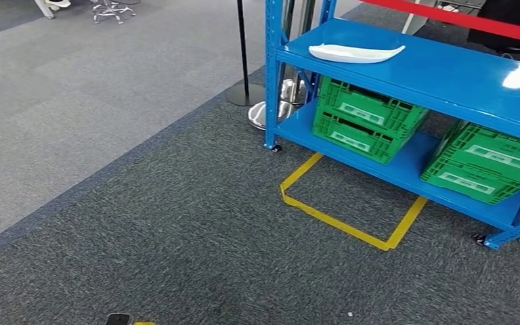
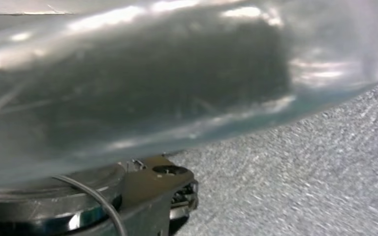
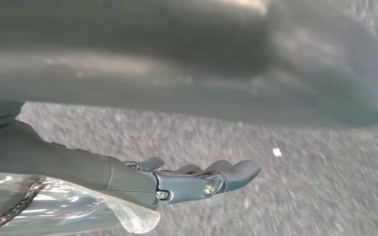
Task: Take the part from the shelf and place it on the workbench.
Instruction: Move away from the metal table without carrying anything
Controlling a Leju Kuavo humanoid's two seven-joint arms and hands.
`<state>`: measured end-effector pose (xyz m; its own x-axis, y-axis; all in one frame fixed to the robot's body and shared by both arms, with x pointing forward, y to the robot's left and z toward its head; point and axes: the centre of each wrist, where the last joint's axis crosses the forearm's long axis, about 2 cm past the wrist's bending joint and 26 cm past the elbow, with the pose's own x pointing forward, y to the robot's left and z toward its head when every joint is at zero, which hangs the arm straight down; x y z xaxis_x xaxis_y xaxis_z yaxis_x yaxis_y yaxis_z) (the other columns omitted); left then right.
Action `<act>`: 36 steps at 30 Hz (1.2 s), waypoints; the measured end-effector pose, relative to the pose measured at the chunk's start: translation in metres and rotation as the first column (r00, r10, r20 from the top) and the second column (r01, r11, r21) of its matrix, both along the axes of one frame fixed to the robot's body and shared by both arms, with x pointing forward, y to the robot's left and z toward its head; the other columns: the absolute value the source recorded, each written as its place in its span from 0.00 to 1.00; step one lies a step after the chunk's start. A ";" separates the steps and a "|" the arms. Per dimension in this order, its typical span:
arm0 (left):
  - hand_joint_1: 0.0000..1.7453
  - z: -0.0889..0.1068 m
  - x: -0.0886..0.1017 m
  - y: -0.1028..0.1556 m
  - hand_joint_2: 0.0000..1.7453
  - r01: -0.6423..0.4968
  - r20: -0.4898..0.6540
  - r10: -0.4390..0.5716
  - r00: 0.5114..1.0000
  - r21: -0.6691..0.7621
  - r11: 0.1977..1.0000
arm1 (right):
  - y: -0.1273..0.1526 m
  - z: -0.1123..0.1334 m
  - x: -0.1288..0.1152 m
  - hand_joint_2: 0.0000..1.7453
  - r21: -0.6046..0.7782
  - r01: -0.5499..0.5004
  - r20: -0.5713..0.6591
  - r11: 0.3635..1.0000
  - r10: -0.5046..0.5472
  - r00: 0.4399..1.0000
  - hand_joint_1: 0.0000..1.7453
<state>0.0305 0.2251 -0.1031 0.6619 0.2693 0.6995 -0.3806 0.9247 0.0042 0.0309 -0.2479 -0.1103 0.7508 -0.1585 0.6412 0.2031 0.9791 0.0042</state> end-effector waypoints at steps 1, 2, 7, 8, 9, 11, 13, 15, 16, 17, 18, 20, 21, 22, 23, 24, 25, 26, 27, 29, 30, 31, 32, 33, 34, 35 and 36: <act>0.00 0.000 0.000 -0.001 0.00 0.000 0.001 0.000 1.000 -0.001 1.000 | 0.000 0.000 -0.001 0.00 0.000 -0.001 -0.001 1.000 0.001 1.000 0.00; 0.00 0.000 0.000 -0.001 0.00 0.000 0.001 0.000 1.000 -0.001 1.000 | 0.000 0.000 -0.001 0.00 0.000 -0.002 0.000 1.000 0.002 1.000 0.00; 0.00 0.000 -0.001 -0.001 0.00 -0.008 -0.012 0.008 1.000 0.006 1.000 | 0.000 0.000 0.001 0.00 0.007 -0.013 0.011 1.000 0.013 1.000 0.00; 0.00 0.000 -0.001 -0.001 0.00 -0.010 -0.015 0.010 1.000 0.008 1.000 | 0.000 0.000 -0.001 0.00 0.008 -0.015 0.009 1.000 0.015 1.000 0.00; 0.00 0.000 -0.001 0.000 0.00 -0.012 -0.017 0.012 1.000 0.010 1.000 | 0.000 0.000 -0.002 0.00 0.008 -0.017 0.007 1.000 0.017 1.000 0.00; 0.00 0.000 -0.001 0.000 0.00 -0.015 -0.019 0.015 1.000 0.014 1.000 | 0.000 0.000 -0.003 0.00 0.011 -0.020 0.008 1.000 0.020 1.000 0.00; 0.00 0.000 0.000 0.000 0.00 -0.020 -0.021 0.020 1.000 0.018 1.000 | 0.000 0.000 -0.002 0.00 0.014 -0.023 0.013 1.000 0.022 1.000 0.00; 0.00 0.000 0.001 0.000 0.00 -0.023 -0.020 0.024 1.000 0.021 1.000 | 0.000 0.000 -0.001 0.00 0.015 -0.024 0.015 1.000 0.024 1.000 0.00; 0.00 0.000 0.002 0.000 0.00 -0.023 -0.019 0.024 1.000 0.022 0.999 | -0.001 0.000 -0.002 0.00 0.016 -0.025 0.016 1.000 0.025 1.000 0.00; 0.00 0.000 0.002 0.001 0.00 -0.024 -0.018 0.025 1.000 0.023 0.999 | -0.001 0.000 -0.002 0.00 0.016 -0.027 0.016 1.000 0.027 1.000 0.00; 0.00 0.000 0.003 0.001 0.00 -0.026 -0.017 0.026 1.000 0.025 0.999 | -0.001 0.000 -0.001 0.00 0.017 -0.028 0.018 0.999 0.028 0.999 0.00; 0.00 0.000 0.002 0.001 0.00 -0.030 -0.019 0.030 0.999 0.027 0.999 | -0.001 0.000 0.000 0.00 0.018 -0.031 0.021 0.999 0.030 0.999 0.00; 0.00 0.000 0.001 0.001 0.00 -0.032 -0.021 0.032 0.999 0.028 0.999 | -0.001 0.000 0.000 0.00 0.018 -0.031 0.021 0.999 0.031 0.999 0.00; 0.00 0.000 0.000 0.002 0.00 -0.033 -0.024 0.034 0.999 0.028 0.999 | -0.001 0.000 0.000 0.00 0.018 -0.032 0.020 0.999 0.032 0.999 0.00; 0.00 0.000 -0.001 0.002 0.00 -0.035 -0.027 0.035 0.999 0.029 0.999 | -0.001 0.000 -0.001 0.00 0.018 -0.033 0.019 0.999 0.032 0.999 0.00; 0.00 0.000 -0.002 0.002 0.00 -0.037 -0.029 0.038 0.999 0.030 0.999 | -0.001 0.000 -0.002 0.00 0.019 -0.034 0.017 0.999 0.034 0.999 0.00; 0.00 0.000 -0.003 0.002 0.00 -0.039 -0.031 0.040 0.999 0.031 0.999 | -0.001 0.000 -0.002 0.00 0.020 -0.036 0.017 0.999 0.035 0.999 0.00; 0.00 0.000 -0.004 0.003 0.00 -0.041 -0.032 0.043 0.999 0.033 0.999 | 0.000 0.000 -0.002 0.00 0.022 -0.038 0.017 0.999 0.037 0.999 0.00; 0.00 0.000 -0.004 0.003 0.00 -0.043 -0.033 0.045 0.998 0.034 0.998 | 0.001 0.000 -0.002 0.00 0.024 -0.040 0.018 0.999 0.039 0.999 0.00; 0.00 0.000 -0.003 0.003 0.00 -0.047 -0.033 0.048 0.998 0.036 0.998 | 0.002 0.000 -0.002 0.00 0.027 -0.043 0.019 0.999 0.042 0.999 0.00; 0.00 0.000 -0.003 0.003 0.00 -0.049 -0.032 0.050 0.998 0.036 0.998 | 0.002 0.000 -0.002 0.00 0.027 -0.045 0.020 0.999 0.044 0.999 0.00; 0.00 0.000 -0.004 0.003 0.00 -0.050 -0.032 0.051 0.998 0.036 0.998 | 0.002 0.000 -0.001 0.00 0.028 -0.047 0.021 0.999 0.046 0.999 0.00; 0.00 0.000 -0.004 0.003 0.00 -0.051 -0.033 0.052 0.998 0.036 0.998 | 0.002 0.000 0.000 0.00 0.028 -0.048 0.023 0.998 0.048 0.999 0.00; 0.00 0.000 -0.005 0.002 0.00 -0.051 -0.034 0.052 0.998 0.037 0.998 | 0.002 0.000 0.001 0.00 0.028 -0.050 0.026 0.998 0.049 0.998 0.00; 0.00 0.000 -0.005 0.002 0.00 -0.051 -0.034 0.052 0.998 0.037 0.998 | 0.002 0.000 0.002 0.00 0.027 -0.050 0.028 0.998 0.049 0.998 0.00; 0.00 0.000 -0.005 0.002 0.00 -0.051 -0.034 0.052 0.998 0.038 0.998 | 0.002 0.000 0.002 0.00 0.027 -0.050 0.029 0.998 0.049 0.998 0.00; 0.00 0.000 -0.004 0.002 0.00 -0.051 -0.034 0.053 0.998 0.038 0.998 | 0.002 0.000 0.000 0.00 0.027 -0.049 0.027 0.998 0.048 0.998 0.00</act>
<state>0.0261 0.2272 -0.1031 0.6717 0.2782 0.6866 -0.4271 0.9027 0.0521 0.0313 -0.2458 -0.1101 0.7412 -0.1404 0.6564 0.1549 0.9873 0.0363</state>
